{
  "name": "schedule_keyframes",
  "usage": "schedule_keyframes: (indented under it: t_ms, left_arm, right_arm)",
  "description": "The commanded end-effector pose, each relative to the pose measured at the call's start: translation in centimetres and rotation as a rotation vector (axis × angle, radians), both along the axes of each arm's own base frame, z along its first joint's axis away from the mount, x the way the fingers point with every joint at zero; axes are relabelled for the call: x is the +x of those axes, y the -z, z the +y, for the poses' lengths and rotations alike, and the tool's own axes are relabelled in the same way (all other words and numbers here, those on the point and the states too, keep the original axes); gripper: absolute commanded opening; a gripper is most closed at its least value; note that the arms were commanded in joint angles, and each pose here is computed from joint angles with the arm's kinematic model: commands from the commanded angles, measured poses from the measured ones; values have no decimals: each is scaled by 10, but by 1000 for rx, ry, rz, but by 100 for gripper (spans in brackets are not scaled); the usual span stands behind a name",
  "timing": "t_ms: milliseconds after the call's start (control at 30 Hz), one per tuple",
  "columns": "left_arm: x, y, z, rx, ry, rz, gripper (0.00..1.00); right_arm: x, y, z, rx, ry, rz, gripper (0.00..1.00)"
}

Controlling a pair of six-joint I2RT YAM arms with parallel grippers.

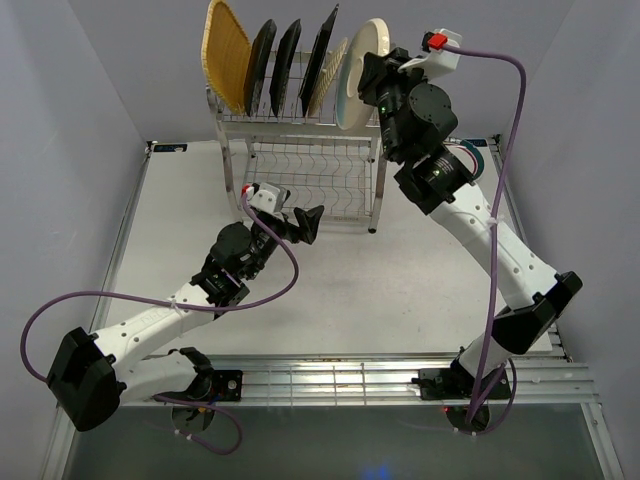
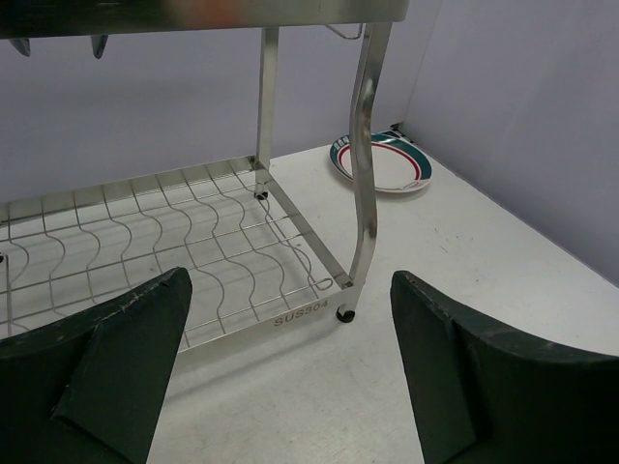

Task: Load the plates into the dish rack
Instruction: Insert the plate into the dish rack.

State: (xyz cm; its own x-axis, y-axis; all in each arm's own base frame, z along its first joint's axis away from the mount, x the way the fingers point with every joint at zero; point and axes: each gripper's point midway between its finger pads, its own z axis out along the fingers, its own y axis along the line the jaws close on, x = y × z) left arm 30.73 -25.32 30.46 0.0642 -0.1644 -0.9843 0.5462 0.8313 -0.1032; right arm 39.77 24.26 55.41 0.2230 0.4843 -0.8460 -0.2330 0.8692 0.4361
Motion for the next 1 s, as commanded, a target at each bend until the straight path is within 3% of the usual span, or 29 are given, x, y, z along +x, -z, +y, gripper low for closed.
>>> schedule_keyframes:
  t_ms: [0, 133, 967]
  left_arm:
    - [-7, -12, 2, -22, 18, -34, 94]
    - [-8, -13, 2, -24, 21, -37, 94]
    - [-6, -8, -2, -7, 31, -31, 94]
  right_arm:
    - [-20, -80, -27, 255, -26, -206, 8]
    - [-5, -75, -29, 281, -11, -211, 8]
    - [60, -72, -1, 70, 114, -260, 8]
